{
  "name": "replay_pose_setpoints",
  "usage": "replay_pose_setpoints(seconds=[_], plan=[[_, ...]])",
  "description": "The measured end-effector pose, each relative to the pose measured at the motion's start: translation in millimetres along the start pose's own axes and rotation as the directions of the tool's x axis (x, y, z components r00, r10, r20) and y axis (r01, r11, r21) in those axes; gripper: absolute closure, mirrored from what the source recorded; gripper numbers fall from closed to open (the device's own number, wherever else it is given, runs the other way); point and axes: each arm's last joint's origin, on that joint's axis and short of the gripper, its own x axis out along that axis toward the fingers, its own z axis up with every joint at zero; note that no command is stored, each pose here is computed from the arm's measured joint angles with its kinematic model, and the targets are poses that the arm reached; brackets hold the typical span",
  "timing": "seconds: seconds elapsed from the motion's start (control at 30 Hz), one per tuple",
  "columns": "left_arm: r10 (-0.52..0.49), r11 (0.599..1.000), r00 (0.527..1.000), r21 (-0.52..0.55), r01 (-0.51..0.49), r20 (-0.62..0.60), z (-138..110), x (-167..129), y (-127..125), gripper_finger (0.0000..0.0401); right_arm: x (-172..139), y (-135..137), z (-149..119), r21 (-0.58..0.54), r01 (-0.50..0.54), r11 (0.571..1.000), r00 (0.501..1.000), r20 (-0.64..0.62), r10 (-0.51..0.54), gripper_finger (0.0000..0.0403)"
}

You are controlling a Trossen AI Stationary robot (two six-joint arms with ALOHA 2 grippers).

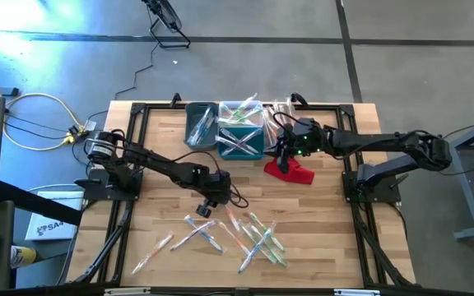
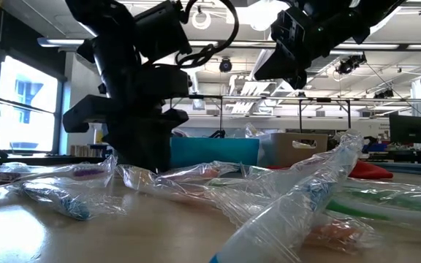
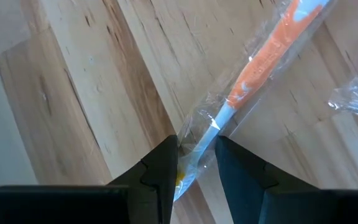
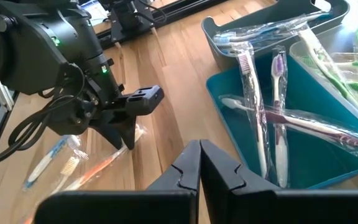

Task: Pick & Place Toothbrushes
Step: Put the top right orange toothbrush into the white bin

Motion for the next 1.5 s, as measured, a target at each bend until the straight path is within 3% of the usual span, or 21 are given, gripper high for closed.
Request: replay_pose_setpoints(seconds=[0.3, 0.77, 1.07, 1.23, 1.5], plan=[[-0.009, 1.0, 1.0, -0.02, 0.008, -0.025, -2.7, 0.1, -0.9, 0.0294, -0.1, -1.4, 0.5, -0.007, 0.048, 0.999, 0.999, 0.014, -0.048, 0.0401], [-0.028, 0.999, 0.999, -0.021, 0.027, -0.029, -3.9, 0.6, -1.8, 0.039, -0.1, -1.5, 0.5, -0.026, 0.052, 0.998, 0.999, 0.014, -0.051, 0.0401], [-0.027, 0.999, 0.999, -0.024, 0.026, -0.03, -4.1, 0.8, -1.8, 0.0394, -0.2, -1.4, 0.5, -0.026, 0.048, 0.998, 0.999, 0.014, -0.048, 0.0401], [-0.026, 0.996, 0.999, -0.083, 0.023, -0.03, -4.1, 0.9, -1.8, 0.0395, -0.3, -1.2, 0.5, -0.026, 0.041, 0.999, 0.999, 0.012, -0.041, 0.0401], [0.016, 0.987, 1.0, -0.157, -0.016, -0.005, -1.8, -2.2, 1.4, 0.0395, -8.7, 5.6, 4.0, 0.017, -0.09, 0.996, 0.996, 0.015, 0.089, 0.0401]])
